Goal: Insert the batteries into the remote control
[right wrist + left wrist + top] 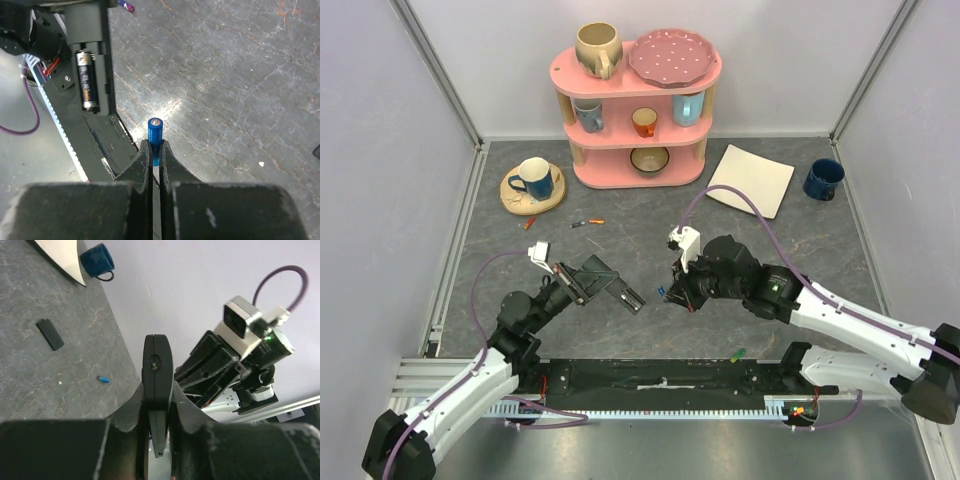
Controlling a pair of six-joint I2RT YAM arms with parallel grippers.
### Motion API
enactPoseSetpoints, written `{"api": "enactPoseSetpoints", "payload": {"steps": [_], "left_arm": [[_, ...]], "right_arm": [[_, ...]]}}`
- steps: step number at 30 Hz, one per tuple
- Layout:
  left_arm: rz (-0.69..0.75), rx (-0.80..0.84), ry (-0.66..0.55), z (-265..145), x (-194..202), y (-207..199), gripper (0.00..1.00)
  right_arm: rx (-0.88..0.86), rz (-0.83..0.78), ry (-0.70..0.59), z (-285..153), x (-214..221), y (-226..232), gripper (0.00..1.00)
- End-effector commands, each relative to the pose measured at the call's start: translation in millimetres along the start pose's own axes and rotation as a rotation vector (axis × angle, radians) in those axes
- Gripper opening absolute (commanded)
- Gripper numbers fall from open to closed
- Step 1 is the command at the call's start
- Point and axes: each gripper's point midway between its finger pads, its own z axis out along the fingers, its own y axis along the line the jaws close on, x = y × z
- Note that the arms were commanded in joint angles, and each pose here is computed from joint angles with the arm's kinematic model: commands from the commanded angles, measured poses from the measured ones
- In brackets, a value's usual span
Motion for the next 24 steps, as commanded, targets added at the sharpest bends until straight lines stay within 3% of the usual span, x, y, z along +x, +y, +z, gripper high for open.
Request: {"api": "enactPoseSetpoints", "payload": {"steps": [1,7,14,24], "left_arm": [[0.022,-0.058,0.014,-11,15,40,0.02],[0.037,-0.067,0.008,-11,13,42,0.02],[0.039,-0.089,0.001,-10,12,47,0.02],[0.047,-0.088,0.004,-9,12,46,0.02]], "right_arm": [[-0.069,-0.172,-0.088,-14,-16,11,0.0],[0.092,-0.271,-0.221,-33,-28,-15,0.0],[0.109,-0.449,-0.336,-52,-38,-14,0.0],[0.162,-0.609,-0.339,-59,-36,-25,0.0]]}}
